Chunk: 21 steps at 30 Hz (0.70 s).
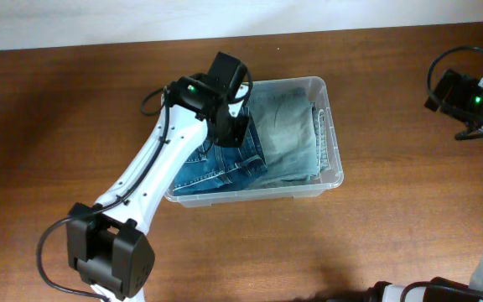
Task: Pack container
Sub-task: 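Open the left gripper and press the jeans flat in the box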
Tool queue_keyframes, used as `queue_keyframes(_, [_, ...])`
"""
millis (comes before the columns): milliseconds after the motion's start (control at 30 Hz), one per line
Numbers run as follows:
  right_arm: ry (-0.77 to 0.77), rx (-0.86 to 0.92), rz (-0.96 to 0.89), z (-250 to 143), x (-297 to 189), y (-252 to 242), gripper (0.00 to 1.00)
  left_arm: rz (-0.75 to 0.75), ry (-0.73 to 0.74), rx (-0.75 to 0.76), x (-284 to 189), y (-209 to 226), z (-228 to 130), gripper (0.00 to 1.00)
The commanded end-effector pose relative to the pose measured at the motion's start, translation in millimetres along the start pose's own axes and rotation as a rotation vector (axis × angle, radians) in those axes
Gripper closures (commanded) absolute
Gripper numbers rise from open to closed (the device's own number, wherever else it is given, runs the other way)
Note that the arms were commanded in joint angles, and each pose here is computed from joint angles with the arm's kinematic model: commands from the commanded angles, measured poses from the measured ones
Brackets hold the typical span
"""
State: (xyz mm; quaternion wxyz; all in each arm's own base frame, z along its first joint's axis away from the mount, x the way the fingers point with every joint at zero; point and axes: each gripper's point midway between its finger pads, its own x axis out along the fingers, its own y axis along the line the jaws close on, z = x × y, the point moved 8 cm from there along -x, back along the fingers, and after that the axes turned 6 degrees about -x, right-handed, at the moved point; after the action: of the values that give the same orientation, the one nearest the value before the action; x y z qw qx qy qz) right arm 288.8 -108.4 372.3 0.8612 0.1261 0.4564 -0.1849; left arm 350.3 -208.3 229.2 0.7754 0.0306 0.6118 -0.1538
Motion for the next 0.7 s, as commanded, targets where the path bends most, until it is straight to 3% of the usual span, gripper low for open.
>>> queue_keyframes(0, [-0.004, 0.009, -0.011, 1, 0, -2, 0.01, -0.008, 0.08, -0.006, 17, 0, -19, 1.0])
queue_keyframes(233, [-0.004, 0.009, -0.011, 1, 0, -2, 0.01, -0.044, 0.086, -0.008, 27, -1, -24, 0.99])
queue_keyframes(467, [-0.004, 0.009, -0.011, 1, 0, -2, 0.02, -0.121, -0.229, 0.004, -84, -6, -3, 0.95])
queue_keyframes(533, [-0.004, 0.009, -0.011, 1, 0, -2, 0.02, -0.132, -0.334, 0.004, -123, -3, -8, 0.83])
queue_keyframes(600, [-0.004, 0.009, -0.011, 1, 0, -2, 0.01, -0.125, -0.415, 0.005, -153, 1, -18, 0.55])
queue_keyframes(633, [-0.003, 0.009, -0.011, 1, 0, -2, 0.02, -0.119, -0.45, 0.004, -165, 2, -23, 0.31])
queue_keyframes(667, [-0.004, 0.009, -0.011, 1, 0, -2, 0.01, -0.121, -0.485, 0.006, -178, 3, -29, 0.01])
